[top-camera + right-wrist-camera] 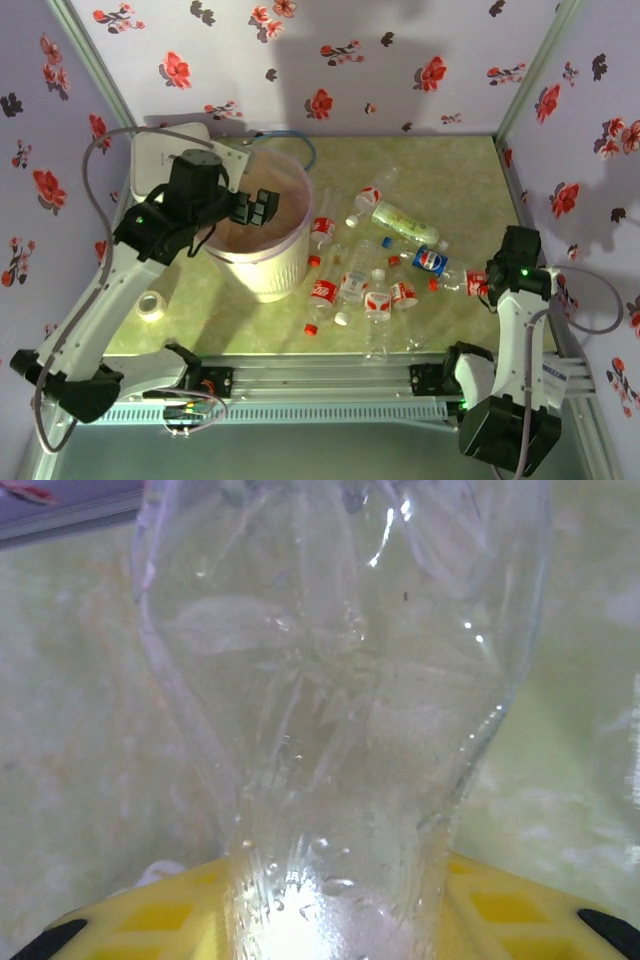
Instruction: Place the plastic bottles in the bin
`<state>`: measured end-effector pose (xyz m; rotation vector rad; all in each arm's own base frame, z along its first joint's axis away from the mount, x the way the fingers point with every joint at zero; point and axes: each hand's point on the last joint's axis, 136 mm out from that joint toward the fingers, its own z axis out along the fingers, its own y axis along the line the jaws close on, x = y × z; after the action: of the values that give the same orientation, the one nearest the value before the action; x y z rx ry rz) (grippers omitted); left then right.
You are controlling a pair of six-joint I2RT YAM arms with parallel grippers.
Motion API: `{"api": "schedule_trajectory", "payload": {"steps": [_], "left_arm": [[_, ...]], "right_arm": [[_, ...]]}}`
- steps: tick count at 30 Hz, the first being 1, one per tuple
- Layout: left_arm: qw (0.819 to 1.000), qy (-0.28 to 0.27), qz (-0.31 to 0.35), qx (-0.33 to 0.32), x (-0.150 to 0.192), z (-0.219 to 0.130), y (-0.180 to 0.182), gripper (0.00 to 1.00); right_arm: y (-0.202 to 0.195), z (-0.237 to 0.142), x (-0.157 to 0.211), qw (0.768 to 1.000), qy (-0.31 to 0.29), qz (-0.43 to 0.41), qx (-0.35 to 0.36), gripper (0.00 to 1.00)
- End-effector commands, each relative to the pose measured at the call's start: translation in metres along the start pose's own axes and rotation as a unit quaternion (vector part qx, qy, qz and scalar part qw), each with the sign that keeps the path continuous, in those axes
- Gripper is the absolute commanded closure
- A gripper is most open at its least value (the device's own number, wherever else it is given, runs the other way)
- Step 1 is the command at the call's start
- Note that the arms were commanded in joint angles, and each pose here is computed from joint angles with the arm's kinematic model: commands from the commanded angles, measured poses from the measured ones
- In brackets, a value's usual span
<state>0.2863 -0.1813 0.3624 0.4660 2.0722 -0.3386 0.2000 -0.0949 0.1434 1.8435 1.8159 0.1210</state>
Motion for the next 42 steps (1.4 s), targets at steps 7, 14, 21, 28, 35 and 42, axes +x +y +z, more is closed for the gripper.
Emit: {"api": "schedule_trajectory", "payload": {"steps": [7, 14, 21, 28, 35, 42], "left_arm": [[0.978, -0.119, -0.059, 0.161, -0.073, -0.065, -0.05, 0.01], [0.964, -0.109, -0.088, 0.226, -0.098, -0.057, -0.079, 0.02], [0.955, -0.079, -0.079, 0.275, -0.107, -0.046, -0.106, 0.01], [0.929, -0.067, -0.057, 0.36, -0.113, -0.011, -0.141, 0.0], [0.925, -0.04, -0.043, 0.376, -0.103, 0.014, -0.153, 0.0], [0.926, -0.035, -0.037, 0.373, -0.094, 0.033, -0.152, 0.05]], "right_arm": [[0.137, -0.054, 0.008, 0.966, 0.051, -0.012, -0.253, 0.7], [0.242, -0.123, 0.076, 0.883, 0.187, -0.151, -0.403, 0.74], [0.301, -0.239, 0.152, 0.704, 0.277, -0.306, -0.578, 0.74], [0.291, -0.307, 0.213, 0.534, 0.291, -0.403, -0.684, 0.72], [0.291, -0.331, 0.238, 0.454, 0.294, -0.409, -0.735, 0.73], [0.288, -0.344, 0.263, 0.414, 0.341, -0.401, -0.743, 0.73]]}}
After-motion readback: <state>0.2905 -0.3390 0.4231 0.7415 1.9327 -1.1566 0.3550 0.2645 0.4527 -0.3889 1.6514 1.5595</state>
